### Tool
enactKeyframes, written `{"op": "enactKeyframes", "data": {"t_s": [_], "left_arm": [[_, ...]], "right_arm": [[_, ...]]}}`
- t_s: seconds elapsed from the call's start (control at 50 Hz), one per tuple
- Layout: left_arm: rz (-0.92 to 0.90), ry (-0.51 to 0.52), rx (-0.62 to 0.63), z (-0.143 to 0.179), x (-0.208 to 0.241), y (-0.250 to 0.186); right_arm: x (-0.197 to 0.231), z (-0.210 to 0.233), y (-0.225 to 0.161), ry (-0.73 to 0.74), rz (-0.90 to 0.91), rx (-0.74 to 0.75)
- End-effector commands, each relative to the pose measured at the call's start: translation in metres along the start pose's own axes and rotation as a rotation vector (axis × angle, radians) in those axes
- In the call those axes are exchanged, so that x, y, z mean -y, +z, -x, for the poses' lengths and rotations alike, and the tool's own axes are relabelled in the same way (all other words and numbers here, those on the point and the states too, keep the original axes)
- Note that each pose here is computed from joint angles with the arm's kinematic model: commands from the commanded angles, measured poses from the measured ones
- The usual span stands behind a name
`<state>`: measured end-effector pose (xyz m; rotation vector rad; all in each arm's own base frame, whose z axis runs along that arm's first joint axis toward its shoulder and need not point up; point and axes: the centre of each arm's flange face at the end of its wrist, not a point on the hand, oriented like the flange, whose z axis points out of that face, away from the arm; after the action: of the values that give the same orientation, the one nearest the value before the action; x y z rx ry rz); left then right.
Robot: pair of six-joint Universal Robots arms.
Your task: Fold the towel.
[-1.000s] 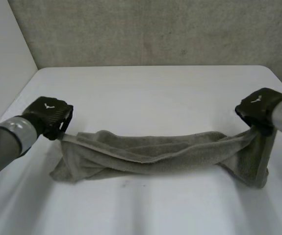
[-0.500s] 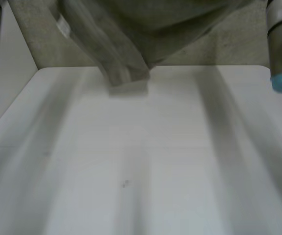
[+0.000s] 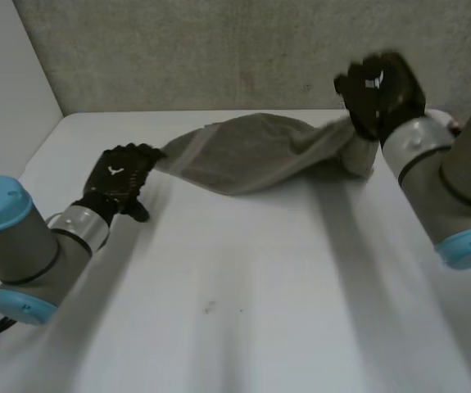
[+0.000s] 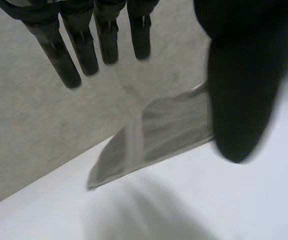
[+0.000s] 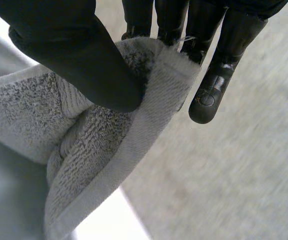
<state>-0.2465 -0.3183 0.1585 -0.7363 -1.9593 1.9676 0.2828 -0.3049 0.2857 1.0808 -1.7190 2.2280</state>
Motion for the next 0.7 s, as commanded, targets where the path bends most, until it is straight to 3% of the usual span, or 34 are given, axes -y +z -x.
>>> {"op": "enactKeyframes", "data": {"t_s": [0.02, 0.14, 0.34, 0.52, 0.64, 0.68, 0.7], "left_arm": [[-0.072, -0.060, -0.126, -0.050, 0.024, -0.002], [-0.086, -0.073, -0.175, -0.072, 0.025, 0.005], [-0.067, -0.145, -0.215, -0.091, 0.008, 0.021], [-0.020, -0.160, -0.144, -0.096, -0.016, 0.034], [-0.022, -0.137, -0.006, -0.067, -0.007, 0.036], [-0.054, -0.084, 0.112, -0.023, 0.021, 0.026], [-0.054, -0.084, 0.112, -0.023, 0.022, 0.026]], "right_arm": [[0.065, -0.021, -0.023, 0.012, -0.059, 0.007], [0.106, -0.028, -0.050, 0.018, -0.150, 0.004], [0.141, -0.055, -0.086, 0.025, -0.212, -0.054], [0.158, -0.077, -0.108, 0.023, -0.247, -0.113], [0.141, -0.070, -0.103, 0.006, -0.166, -0.082], [0.116, -0.068, -0.095, -0.032, -0.074, -0.071], [0.116, -0.068, -0.095, -0.032, -0.074, -0.071]]}}
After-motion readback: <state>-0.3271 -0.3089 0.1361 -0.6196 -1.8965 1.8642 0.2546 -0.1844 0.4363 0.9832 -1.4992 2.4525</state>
